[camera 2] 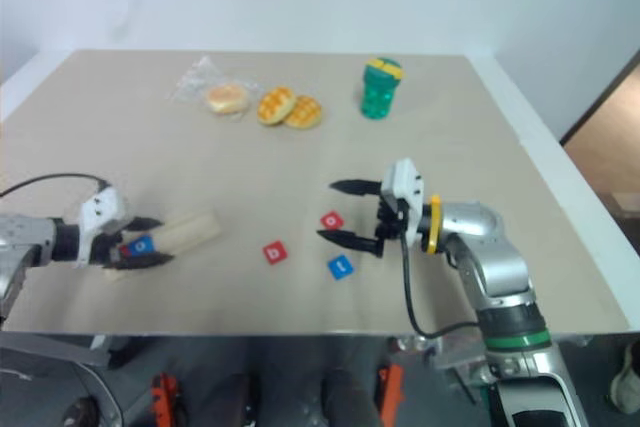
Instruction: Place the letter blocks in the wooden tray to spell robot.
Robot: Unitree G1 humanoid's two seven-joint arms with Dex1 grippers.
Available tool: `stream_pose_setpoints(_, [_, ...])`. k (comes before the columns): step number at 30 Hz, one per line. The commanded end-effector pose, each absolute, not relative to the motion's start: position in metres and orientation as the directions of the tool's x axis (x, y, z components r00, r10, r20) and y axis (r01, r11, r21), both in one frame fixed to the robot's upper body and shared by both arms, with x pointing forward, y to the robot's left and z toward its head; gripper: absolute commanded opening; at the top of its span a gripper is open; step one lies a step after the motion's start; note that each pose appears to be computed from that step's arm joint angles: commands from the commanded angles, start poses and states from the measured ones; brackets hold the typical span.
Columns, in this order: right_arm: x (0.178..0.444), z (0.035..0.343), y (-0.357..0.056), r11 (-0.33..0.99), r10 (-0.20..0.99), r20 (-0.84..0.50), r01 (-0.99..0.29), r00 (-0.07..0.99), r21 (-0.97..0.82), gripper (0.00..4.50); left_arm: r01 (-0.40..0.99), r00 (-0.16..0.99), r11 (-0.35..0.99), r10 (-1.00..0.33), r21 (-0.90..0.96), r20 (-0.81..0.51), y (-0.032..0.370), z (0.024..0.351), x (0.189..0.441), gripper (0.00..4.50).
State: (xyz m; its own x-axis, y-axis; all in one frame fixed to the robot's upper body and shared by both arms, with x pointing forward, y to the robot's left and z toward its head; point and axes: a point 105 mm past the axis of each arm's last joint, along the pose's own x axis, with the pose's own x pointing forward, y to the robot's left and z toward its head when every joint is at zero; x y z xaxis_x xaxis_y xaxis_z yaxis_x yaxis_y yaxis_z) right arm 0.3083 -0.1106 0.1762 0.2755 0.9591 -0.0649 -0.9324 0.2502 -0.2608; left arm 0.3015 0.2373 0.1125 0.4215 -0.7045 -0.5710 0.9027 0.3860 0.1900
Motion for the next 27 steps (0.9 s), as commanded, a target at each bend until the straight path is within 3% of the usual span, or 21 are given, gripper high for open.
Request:
stream_pose_setpoints(1, [0.311, 0.187, -0.111, 0.252, 0.959, -0.048, -0.915, 0.28, -0.316, 4.5, 0.964, 0.265, 0.191, -0.743, 0.186, -0.614, 0.212, 0.114, 0.288, 3.19])
stream_pose_setpoints(7, [0.313, 0.189, -0.111, 0.266, 0.955, -0.039, -0.907, 0.294, -0.326, 4.5, 0.985, 0.152, 0.061, -0.759, 0.164, -0.633, 0.187, 0.109, 0.286, 3.19])
stream_pose_setpoints(27, [0.311, 0.186, -0.115, 0.297, 0.943, -0.042, -0.894, 0.329, -0.335, 4.5, 0.97, 0.082, -0.079, -0.785, 0.231, -0.614, 0.116, 0.111, 0.335, 3.19])
